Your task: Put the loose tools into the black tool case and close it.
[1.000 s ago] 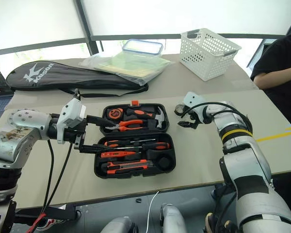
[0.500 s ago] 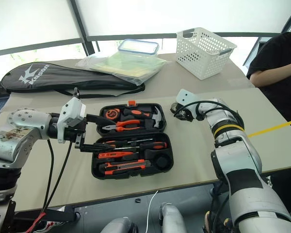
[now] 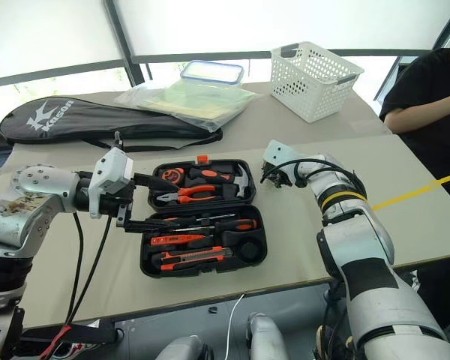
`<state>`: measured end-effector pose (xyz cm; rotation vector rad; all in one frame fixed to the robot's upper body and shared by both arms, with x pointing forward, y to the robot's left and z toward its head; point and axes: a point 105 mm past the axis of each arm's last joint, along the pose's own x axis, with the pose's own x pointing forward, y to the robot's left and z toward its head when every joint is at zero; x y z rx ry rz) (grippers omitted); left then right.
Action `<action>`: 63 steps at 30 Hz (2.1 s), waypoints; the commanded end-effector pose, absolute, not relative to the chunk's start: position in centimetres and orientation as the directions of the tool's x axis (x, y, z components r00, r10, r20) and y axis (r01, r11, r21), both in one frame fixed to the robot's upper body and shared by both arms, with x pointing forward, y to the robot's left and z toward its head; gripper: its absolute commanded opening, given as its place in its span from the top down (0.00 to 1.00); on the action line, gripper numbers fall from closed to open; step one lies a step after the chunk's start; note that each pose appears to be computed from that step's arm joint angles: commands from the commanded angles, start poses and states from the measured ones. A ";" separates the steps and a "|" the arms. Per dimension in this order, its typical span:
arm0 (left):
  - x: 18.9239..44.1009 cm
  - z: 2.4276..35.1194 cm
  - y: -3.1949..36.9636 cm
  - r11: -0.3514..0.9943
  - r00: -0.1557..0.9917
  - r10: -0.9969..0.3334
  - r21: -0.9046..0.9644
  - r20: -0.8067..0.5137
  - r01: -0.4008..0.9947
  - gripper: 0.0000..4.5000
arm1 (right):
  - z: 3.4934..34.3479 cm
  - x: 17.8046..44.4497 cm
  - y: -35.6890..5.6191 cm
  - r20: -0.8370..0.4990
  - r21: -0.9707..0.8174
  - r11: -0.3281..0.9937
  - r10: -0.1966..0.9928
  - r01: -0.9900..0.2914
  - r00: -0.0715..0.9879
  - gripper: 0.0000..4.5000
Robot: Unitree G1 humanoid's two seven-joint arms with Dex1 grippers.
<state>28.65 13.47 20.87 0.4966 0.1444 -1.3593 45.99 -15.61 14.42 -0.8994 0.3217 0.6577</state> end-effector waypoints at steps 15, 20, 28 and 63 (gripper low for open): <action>26.6 19.0 13.6 0.017 0.129 -0.871 0.233 -0.474 0.972 0.00 | 20.6 41.1 -13.8 -0.507 -0.340 0.233 0.770 -0.911 0.387 1.00; 25.6 18.2 13.3 -0.040 0.073 -0.867 0.215 -0.493 0.976 0.00 | 21.3 32.5 -11.8 -0.543 -0.176 -0.045 0.837 -0.983 0.059 1.00; 24.9 18.0 12.6 -0.101 0.015 -0.866 0.204 -0.499 0.974 0.00 | 16.8 25.6 -10.0 -0.668 -0.139 -0.230 0.740 -0.963 -0.081 1.00; 29.1 17.6 17.9 0.368 0.448 -0.810 0.267 -0.379 0.891 0.16 | 19.3 31.4 -16.4 -0.479 -0.245 0.339 0.773 -0.908 0.417 0.45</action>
